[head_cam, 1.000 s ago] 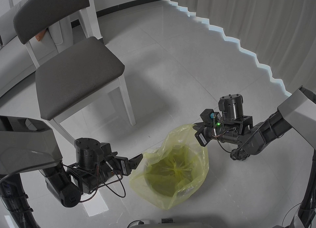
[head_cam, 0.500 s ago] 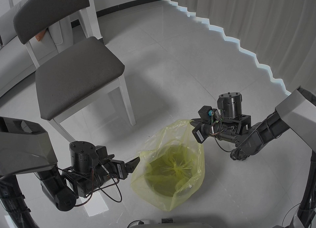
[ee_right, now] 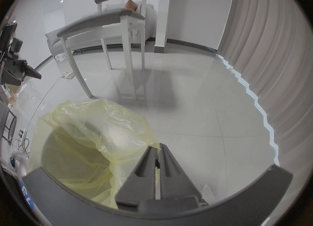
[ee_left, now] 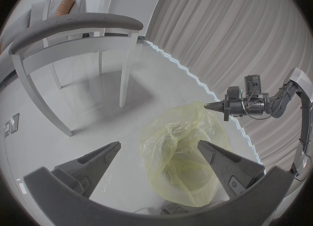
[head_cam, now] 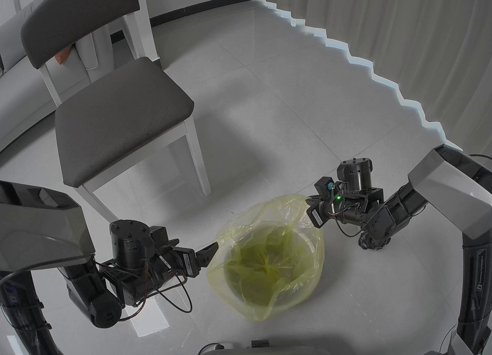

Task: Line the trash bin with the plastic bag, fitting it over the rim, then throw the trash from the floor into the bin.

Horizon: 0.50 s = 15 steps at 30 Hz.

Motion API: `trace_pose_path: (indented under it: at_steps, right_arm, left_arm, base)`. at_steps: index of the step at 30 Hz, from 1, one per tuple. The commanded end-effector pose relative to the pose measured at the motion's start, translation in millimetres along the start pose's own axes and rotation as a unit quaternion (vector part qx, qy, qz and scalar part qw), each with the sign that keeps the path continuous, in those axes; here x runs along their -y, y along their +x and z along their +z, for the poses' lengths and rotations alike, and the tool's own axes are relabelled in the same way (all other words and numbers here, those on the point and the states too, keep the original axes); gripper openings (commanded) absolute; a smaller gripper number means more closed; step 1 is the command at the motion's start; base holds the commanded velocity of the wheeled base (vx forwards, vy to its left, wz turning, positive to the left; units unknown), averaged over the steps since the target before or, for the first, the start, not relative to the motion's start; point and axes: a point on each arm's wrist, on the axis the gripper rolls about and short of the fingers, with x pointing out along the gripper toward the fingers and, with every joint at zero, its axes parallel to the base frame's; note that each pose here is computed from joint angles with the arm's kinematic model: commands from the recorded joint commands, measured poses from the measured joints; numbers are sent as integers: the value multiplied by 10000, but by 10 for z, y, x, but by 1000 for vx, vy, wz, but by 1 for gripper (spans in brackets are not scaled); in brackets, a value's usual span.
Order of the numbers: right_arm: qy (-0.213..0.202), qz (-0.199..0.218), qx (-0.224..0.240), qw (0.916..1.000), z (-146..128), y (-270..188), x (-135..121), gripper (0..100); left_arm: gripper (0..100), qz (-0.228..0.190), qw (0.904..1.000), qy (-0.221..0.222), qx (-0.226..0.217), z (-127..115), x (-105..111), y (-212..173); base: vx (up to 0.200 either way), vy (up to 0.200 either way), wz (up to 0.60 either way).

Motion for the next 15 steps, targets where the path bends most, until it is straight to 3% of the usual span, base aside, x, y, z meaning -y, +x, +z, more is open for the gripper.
trace_pose_path:
  at_steps: [1,9,15]
  right_arm:
    - [28,45,-186,9998,-160,140,-25,0]
    - [51,457,-457,9979,-295,146,-397,0]
    - [6,569,-508,9971,-278,-12,-491,0]
  left_arm:
    - [100,55,9999,-11,-100,-107,-46,95]
    - [100,-25,10000,13,-85,-190,-33,184]
    - [100,-47,9999,9,-116,-206,-32,161]
  base:
    - [0,0,0]
    - [0,0,0]
    - [0,0,0]
